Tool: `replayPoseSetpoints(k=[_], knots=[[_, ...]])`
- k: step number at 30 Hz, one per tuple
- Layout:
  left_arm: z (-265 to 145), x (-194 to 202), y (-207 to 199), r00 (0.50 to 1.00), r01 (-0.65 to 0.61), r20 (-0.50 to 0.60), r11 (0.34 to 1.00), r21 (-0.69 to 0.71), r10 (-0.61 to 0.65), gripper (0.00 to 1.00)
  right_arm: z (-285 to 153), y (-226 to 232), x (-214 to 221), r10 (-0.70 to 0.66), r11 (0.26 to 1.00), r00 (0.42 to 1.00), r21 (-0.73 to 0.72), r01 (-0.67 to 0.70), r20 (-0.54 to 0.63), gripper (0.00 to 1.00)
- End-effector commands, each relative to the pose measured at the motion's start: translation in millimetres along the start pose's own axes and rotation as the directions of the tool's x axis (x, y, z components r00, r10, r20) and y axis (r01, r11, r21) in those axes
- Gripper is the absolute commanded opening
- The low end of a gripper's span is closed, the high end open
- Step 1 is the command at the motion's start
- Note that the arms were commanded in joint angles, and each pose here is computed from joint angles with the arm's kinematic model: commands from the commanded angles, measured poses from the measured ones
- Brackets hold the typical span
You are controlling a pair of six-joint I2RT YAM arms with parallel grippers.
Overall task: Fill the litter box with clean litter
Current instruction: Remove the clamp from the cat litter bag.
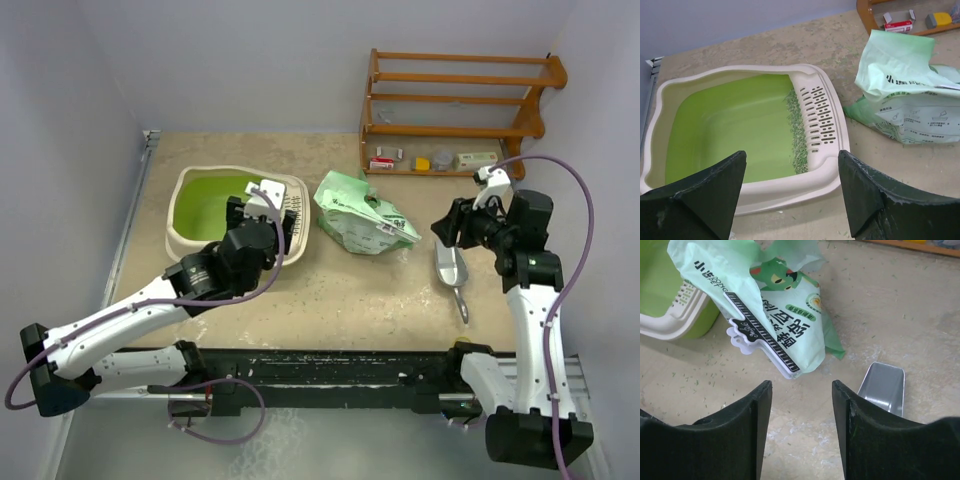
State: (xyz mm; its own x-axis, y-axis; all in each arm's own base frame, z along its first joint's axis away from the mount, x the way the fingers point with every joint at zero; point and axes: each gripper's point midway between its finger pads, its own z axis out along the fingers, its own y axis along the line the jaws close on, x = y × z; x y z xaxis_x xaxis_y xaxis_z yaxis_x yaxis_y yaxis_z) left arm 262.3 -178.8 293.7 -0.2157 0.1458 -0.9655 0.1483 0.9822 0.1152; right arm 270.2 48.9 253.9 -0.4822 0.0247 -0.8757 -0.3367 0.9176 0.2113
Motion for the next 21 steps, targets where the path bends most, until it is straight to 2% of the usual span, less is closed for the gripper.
replayPoseSetpoints(k=[1,3,5,8,11,17,21], knots=[[7.9,-0.9,-21.4,0.999,-0.03,-0.028,0.998,0.058,0.031,0.71,-1.4,4.9,-18.9,-0.069,0.998,0.997,-0.001,0.069,0.035,0.58],[13.3,-3.1,-30.8,0.998,-0.056,-0.028,0.995,0.078,0.058,0.71,-0.2,0.6,-18.1,-0.071,0.997,0.997,0.018,0.071,0.007,0.63],[20.3,-7.0,-45.6,0.995,-0.091,-0.024,0.989,0.119,0.094,0.73,0.9,0.5,-14.0,-0.088,0.996,0.996,0.003,0.088,-0.025,0.63],[28.2,-16.4,-60.3,0.989,-0.144,0.007,0.976,0.165,0.145,0.8,-0.5,10.9,-12.2,-0.153,0.986,0.988,-0.066,0.152,-0.01,0.65],[40.3,-21.4,-68.3,0.984,-0.178,0.034,0.963,0.2,0.175,0.86,-5.8,7.1,-13.0,-0.192,0.98,0.98,-0.054,0.189,-0.057,0.66],[79.0,-8.7,-62.9,0.975,-0.222,0.022,0.951,0.217,0.222,0.91,-10.1,7.0,-92.8,-0.253,0.967,0.966,-0.025,0.255,0.054,0.66],[89.7,-1.0,-74.3,0.969,-0.245,0.035,0.926,0.287,0.245,0.97,-13.5,7.7,-130.5,-0.284,0.958,0.952,-0.007,0.287,0.11,0.66]])
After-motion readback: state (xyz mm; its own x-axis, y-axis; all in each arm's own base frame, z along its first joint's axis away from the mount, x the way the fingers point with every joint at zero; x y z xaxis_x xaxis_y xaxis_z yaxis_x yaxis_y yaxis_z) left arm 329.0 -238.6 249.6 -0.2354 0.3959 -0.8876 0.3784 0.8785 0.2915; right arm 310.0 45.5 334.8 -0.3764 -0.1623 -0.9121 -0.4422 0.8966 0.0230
